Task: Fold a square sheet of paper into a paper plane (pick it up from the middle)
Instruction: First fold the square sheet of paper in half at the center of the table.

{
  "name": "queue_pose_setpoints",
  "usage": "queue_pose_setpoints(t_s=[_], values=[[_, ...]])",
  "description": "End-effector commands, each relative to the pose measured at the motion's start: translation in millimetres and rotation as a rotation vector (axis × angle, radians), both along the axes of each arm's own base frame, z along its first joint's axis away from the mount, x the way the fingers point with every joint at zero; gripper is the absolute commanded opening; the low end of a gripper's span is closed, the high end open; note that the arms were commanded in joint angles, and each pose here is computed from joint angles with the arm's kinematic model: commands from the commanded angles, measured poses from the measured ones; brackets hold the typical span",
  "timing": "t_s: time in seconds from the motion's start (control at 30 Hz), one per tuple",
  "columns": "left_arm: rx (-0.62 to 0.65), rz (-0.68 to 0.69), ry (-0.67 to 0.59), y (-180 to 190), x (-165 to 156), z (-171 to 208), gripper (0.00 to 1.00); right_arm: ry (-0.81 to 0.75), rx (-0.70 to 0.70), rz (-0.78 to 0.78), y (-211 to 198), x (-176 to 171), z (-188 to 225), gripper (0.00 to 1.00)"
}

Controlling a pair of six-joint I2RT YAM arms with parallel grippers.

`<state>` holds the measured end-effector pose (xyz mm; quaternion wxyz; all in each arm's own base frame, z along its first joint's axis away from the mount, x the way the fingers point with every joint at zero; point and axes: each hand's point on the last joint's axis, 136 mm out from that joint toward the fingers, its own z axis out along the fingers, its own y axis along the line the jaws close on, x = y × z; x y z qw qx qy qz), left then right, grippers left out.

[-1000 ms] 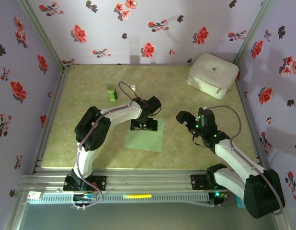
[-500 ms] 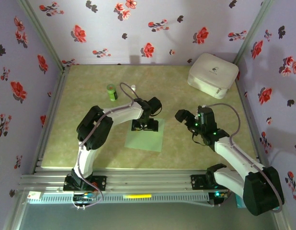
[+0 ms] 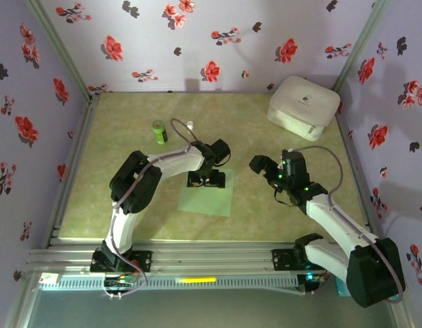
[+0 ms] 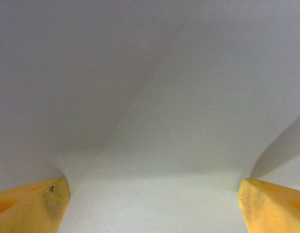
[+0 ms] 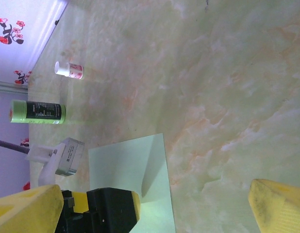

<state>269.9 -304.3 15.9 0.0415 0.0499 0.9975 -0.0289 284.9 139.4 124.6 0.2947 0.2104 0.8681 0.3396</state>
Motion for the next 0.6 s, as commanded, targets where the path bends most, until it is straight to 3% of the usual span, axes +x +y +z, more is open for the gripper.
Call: queue_pose_setpoints(t_s=[0.0, 0.13, 0.33, 0.57], values=[[0.050, 0.022, 0.070, 13.9, -17.0, -28.9, 0.91, 0.022, -0.004, -0.009, -2.4, 0.1, -0.3, 0.99], [0.052, 0.015, 0.072, 13.2, -16.5, -26.4, 0.91, 0.021, -0.005, -0.017, -3.1, 0.9, -0.2, 0.99], [-0.037, 0.005, 0.025, -6.4, -3.1, 12.4, 0.91, 0.010, -0.005, -0.011, -2.4, 2.0, 6.7, 0.99], [0.024, -0.002, 0.043, 4.6, -4.8, 3.0, 0.91, 0.018, -0.001, -0.010, -2.0, 1.2, 4.2, 0.99]])
